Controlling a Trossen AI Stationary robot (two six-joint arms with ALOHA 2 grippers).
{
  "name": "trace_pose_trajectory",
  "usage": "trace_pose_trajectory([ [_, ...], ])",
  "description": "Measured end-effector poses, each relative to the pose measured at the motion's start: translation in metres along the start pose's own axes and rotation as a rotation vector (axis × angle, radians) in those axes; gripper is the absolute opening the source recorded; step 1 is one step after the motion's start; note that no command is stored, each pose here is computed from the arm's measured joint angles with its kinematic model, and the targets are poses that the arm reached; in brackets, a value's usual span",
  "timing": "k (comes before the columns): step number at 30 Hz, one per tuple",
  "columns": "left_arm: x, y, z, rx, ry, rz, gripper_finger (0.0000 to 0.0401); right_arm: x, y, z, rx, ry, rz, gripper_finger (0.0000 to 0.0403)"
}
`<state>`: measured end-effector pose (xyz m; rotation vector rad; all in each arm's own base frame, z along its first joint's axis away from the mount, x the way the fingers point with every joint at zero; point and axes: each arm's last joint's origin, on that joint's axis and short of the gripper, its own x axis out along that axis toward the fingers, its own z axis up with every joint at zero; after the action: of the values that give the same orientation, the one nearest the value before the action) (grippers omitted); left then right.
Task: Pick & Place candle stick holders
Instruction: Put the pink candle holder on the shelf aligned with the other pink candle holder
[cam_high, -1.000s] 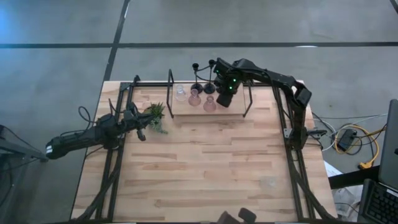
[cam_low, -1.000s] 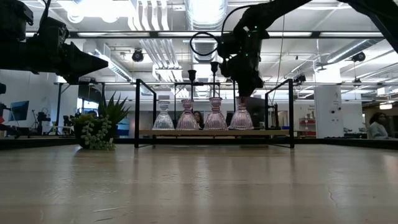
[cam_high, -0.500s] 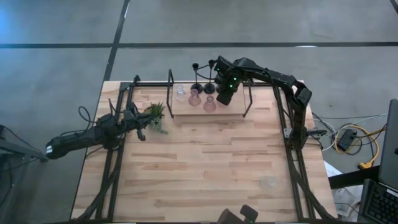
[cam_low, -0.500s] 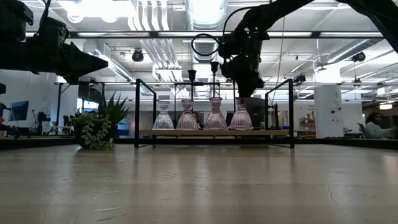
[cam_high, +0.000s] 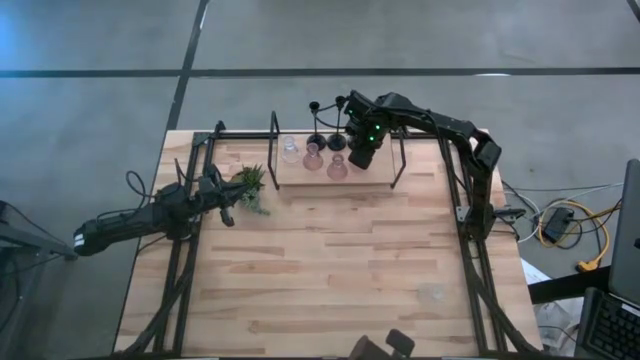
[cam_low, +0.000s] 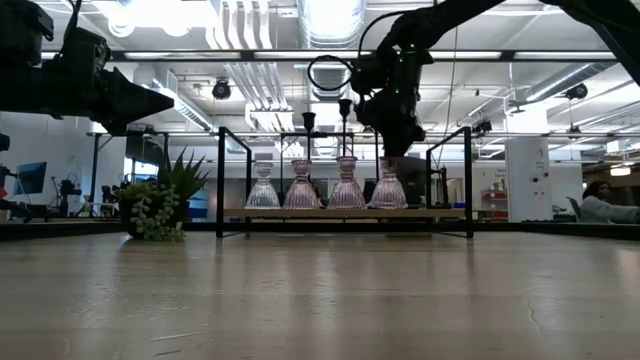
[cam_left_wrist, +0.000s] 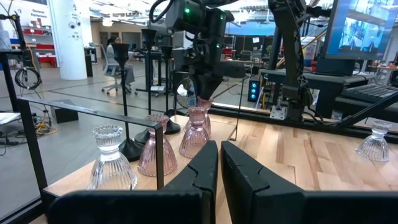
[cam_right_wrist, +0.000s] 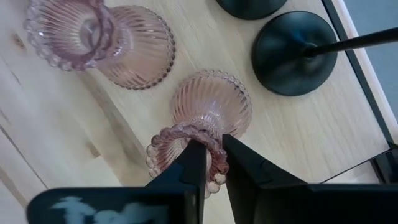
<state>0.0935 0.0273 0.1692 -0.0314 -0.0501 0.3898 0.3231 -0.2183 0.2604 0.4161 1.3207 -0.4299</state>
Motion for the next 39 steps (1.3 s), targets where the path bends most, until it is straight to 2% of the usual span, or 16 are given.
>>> trace_pose_trajectory([
  [5,0.0000,0.0000,0.0000,0.000,0.000,0.000,0.0026,0.0009,-0.0001,-0.0005,-0.013,0.007,-0.003,0.0066],
  [21,0.0000,0.0000,0.0000,0.000,0.000,0.000,0.0026,0.0012,0.0005,0.0018,-0.053,-0.016,0.000,0.0111],
  [39,0.0000,0.0000,0.0000,0.000,0.000,0.000,0.0026,0.0006,-0.0010,0.0023,-0.076,-0.019,-0.068,0.0114],
])
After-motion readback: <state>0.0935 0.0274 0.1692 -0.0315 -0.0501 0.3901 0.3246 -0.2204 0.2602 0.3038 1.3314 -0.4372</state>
